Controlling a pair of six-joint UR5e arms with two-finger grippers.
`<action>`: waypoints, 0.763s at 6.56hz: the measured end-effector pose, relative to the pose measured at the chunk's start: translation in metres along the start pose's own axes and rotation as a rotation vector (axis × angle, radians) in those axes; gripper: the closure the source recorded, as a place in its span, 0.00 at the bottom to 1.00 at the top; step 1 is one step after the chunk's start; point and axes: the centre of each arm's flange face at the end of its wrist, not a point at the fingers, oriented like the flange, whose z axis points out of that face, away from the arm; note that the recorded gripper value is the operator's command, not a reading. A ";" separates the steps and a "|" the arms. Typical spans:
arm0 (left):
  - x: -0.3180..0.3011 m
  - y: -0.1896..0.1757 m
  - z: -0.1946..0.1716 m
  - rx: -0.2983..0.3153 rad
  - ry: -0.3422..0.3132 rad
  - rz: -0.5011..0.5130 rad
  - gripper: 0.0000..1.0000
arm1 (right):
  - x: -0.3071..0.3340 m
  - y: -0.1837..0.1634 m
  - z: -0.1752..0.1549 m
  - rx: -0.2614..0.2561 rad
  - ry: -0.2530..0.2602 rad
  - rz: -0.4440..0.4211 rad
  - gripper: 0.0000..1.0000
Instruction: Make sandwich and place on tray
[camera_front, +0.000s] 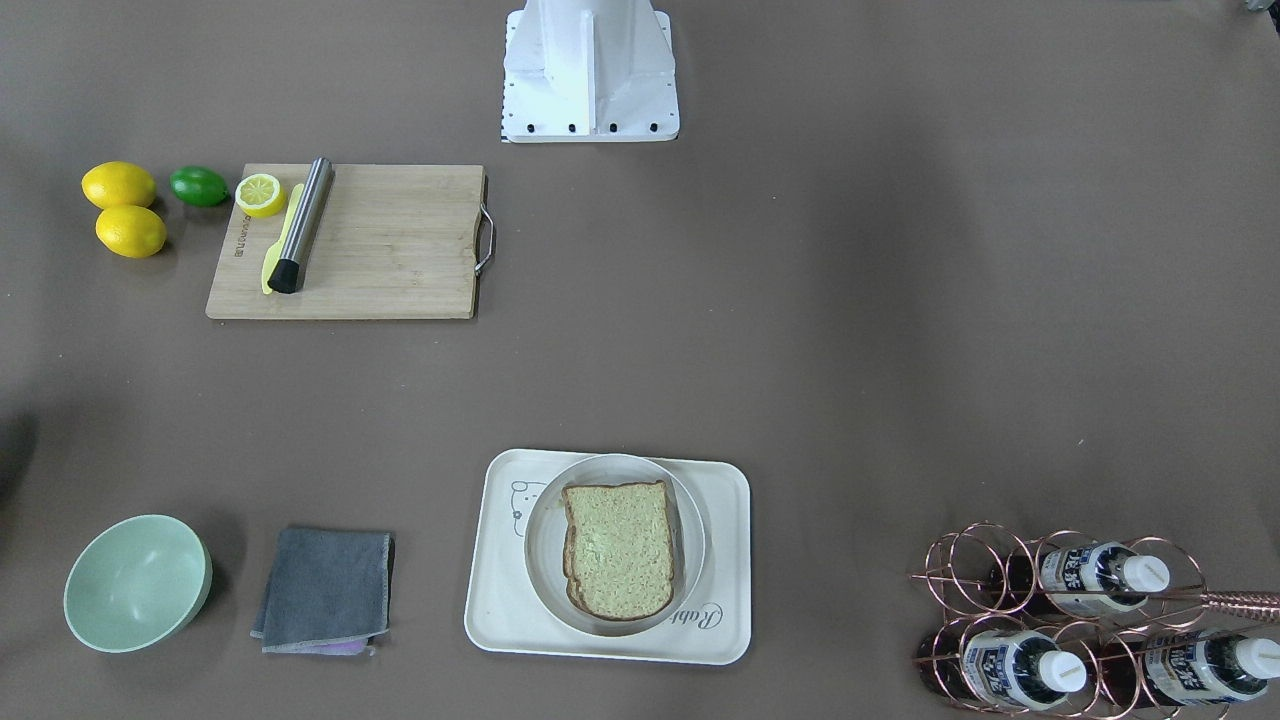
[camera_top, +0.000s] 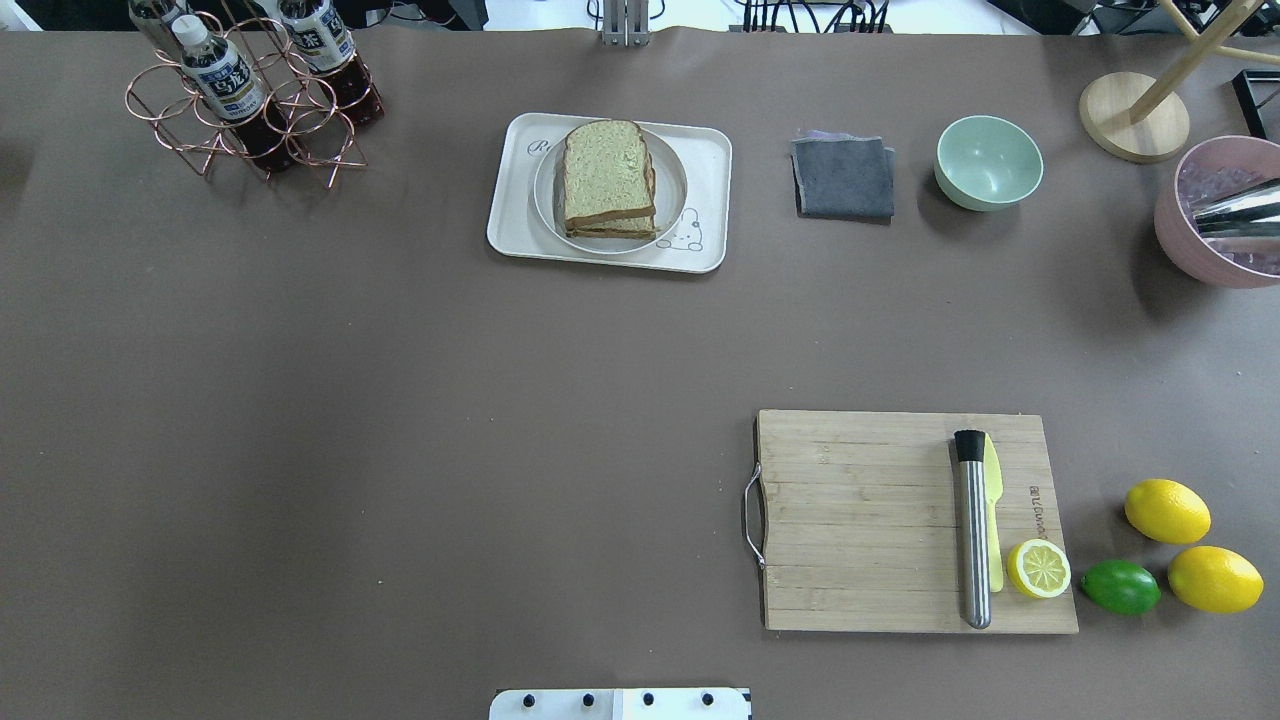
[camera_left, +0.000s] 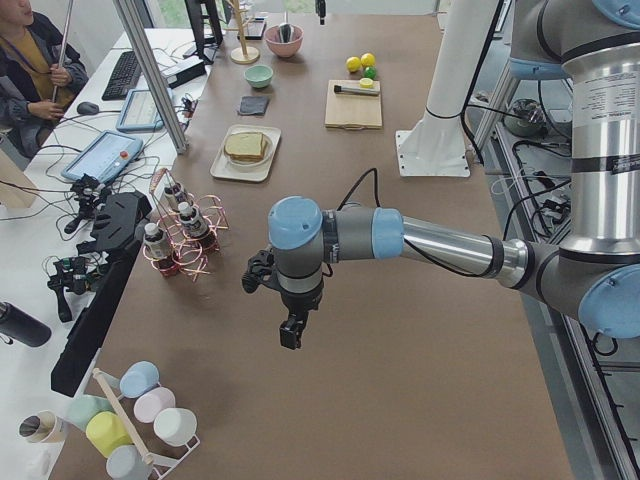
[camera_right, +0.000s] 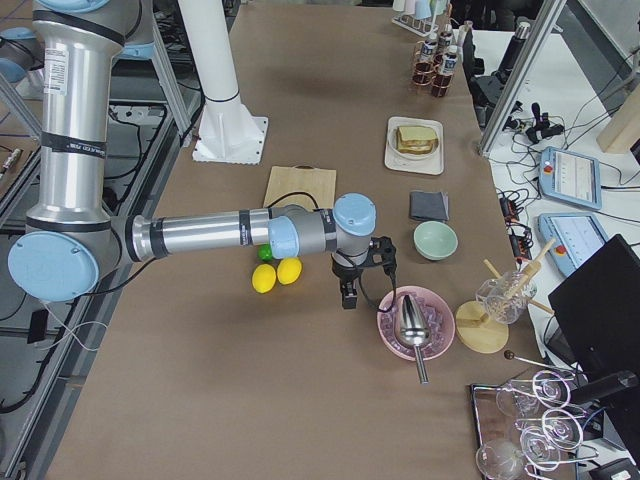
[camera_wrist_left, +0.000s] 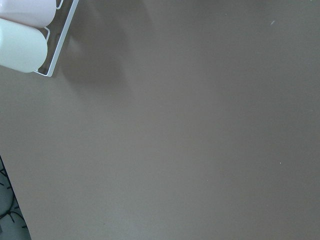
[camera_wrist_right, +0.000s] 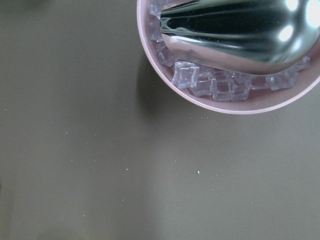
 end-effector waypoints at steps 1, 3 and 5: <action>-0.003 0.004 0.005 -0.007 0.005 -0.038 0.03 | 0.007 0.004 -0.003 0.006 0.001 0.012 0.00; -0.017 -0.013 0.016 -0.009 0.006 -0.106 0.03 | 0.014 0.006 -0.009 0.018 0.003 0.019 0.00; -0.026 -0.024 0.028 -0.015 0.008 -0.115 0.03 | 0.020 0.011 -0.008 0.015 0.006 0.029 0.00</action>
